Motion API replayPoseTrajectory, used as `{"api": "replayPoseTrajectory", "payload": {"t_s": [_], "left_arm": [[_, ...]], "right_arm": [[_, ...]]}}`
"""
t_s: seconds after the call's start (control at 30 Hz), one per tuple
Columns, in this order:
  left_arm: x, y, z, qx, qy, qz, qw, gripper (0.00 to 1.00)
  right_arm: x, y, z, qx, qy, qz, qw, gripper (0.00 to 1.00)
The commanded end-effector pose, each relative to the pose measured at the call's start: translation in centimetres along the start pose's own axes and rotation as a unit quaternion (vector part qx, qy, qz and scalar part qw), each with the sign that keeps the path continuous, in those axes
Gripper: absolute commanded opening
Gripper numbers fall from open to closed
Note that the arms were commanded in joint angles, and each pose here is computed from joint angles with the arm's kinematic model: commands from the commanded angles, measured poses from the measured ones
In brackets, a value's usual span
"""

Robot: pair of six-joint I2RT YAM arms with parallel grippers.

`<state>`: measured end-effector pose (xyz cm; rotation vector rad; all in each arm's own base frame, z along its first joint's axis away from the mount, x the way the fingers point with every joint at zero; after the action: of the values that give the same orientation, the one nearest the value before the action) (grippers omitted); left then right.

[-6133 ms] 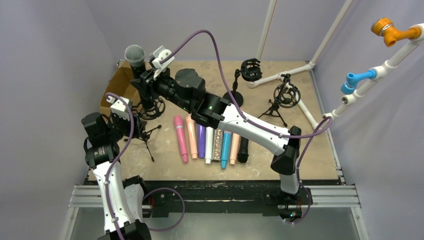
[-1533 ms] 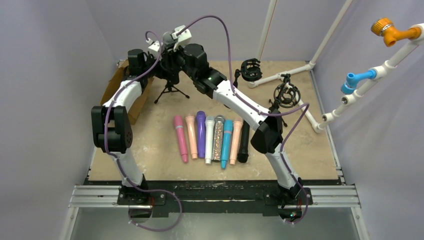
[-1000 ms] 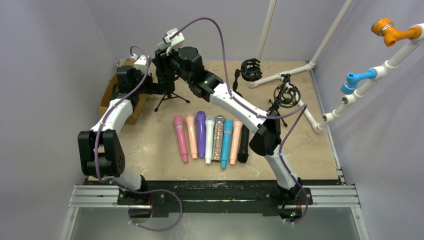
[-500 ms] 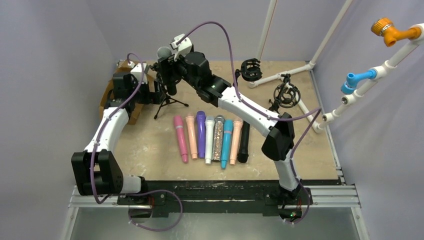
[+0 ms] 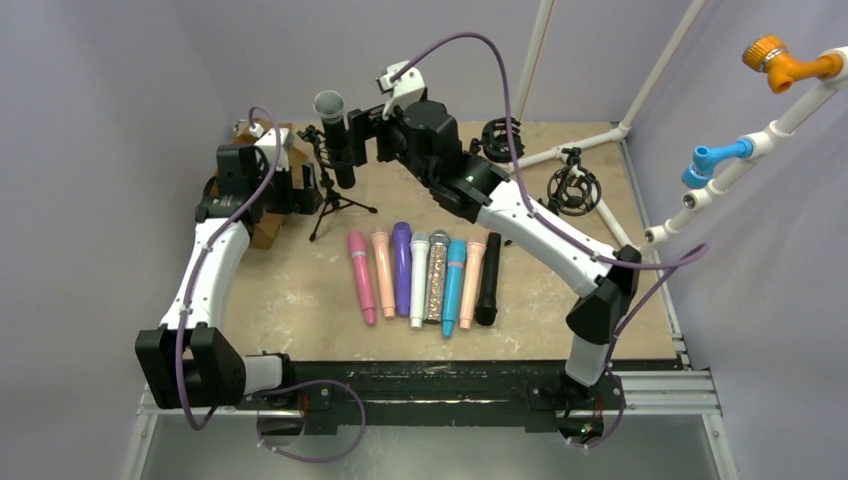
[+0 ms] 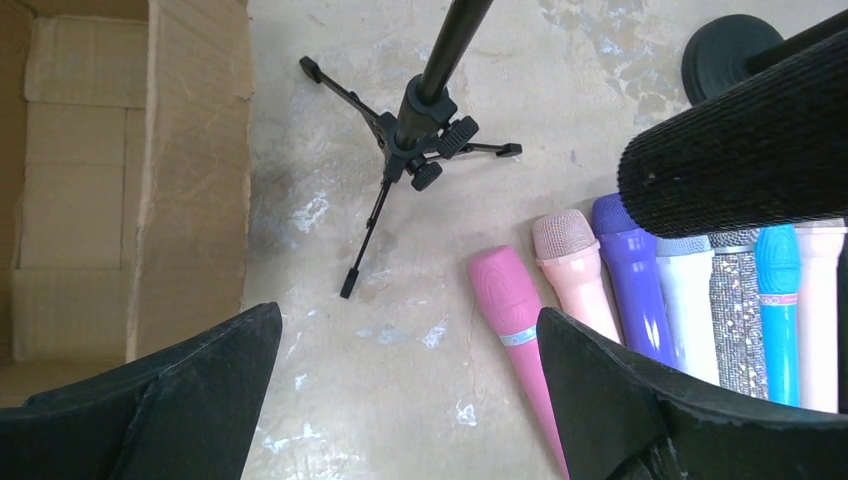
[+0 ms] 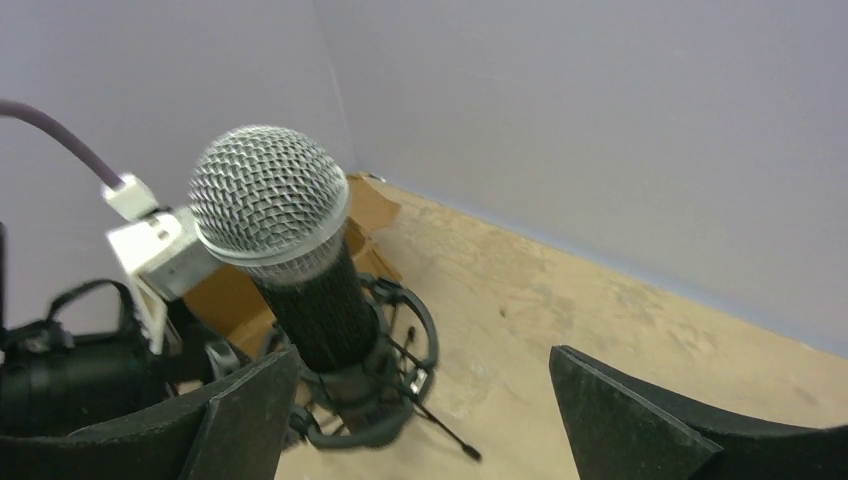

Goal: Attach the microphones to the stand

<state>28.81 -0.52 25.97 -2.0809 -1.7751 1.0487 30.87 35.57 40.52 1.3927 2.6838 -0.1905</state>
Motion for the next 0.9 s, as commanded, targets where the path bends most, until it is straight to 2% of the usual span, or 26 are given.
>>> {"api": "replayPoseTrajectory", "payload": {"t_s": [0.0,0.1,0.27,0.4,0.5,0.6,0.7,0.87], "left_arm": [[-0.9,-3.2,-1.6,0.02,0.006,-0.016,1.0,1.0],[-1.0,-4.4,-1.7,0.026,0.0,-0.019,0.999,1.0],[-1.6,-8.6,-2.8,0.003,-0.011,-0.014,1.0,1.0],[-1.6,-11.9,-3.5,-0.002,-0.011,-0.019,1.0,1.0],[-1.7,-12.8,-3.3,0.014,-0.009,-0.016,1.0,1.0],[-1.5,-12.7,-2.7,0.026,-0.01,-0.021,0.999,1.0],[-1.4,-12.7,-2.2,0.032,-0.012,-0.023,0.999,1.0],[-1.2,-12.7,-1.8,0.035,-0.01,-0.028,0.999,1.0]], "right_arm": [[-3.4,-4.8,-0.4,0.058,0.02,0.108,0.992,0.99],[-6.8,-6.6,1.2,0.092,0.032,0.183,0.978,0.97],[-12.5,-8.1,3.5,0.142,0.061,0.273,0.95,0.91],[-15.1,-7.7,5.1,0.171,0.038,0.342,0.923,0.85],[-16.3,-6.5,5.7,0.187,0.017,0.364,0.912,0.8],[-17.4,-5.2,6.4,0.201,0.011,0.373,0.906,0.7],[-17.9,-4.1,6.5,0.198,0.005,0.363,0.91,0.61],[-18.2,-2.7,7.6,0.222,-0.011,0.367,0.904,0.55]]}}
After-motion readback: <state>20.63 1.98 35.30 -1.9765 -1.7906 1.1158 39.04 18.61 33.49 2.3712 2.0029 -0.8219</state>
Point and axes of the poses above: each gripper's point midway between its finger pads, its own y axis out along the fingers, its own x axis along the line the jaws close on, z = x × y, the point moved 10 cm from there along -y, back along the fingers, and after that the axes turned 15 degrees about -y, right-handed, at the moved point
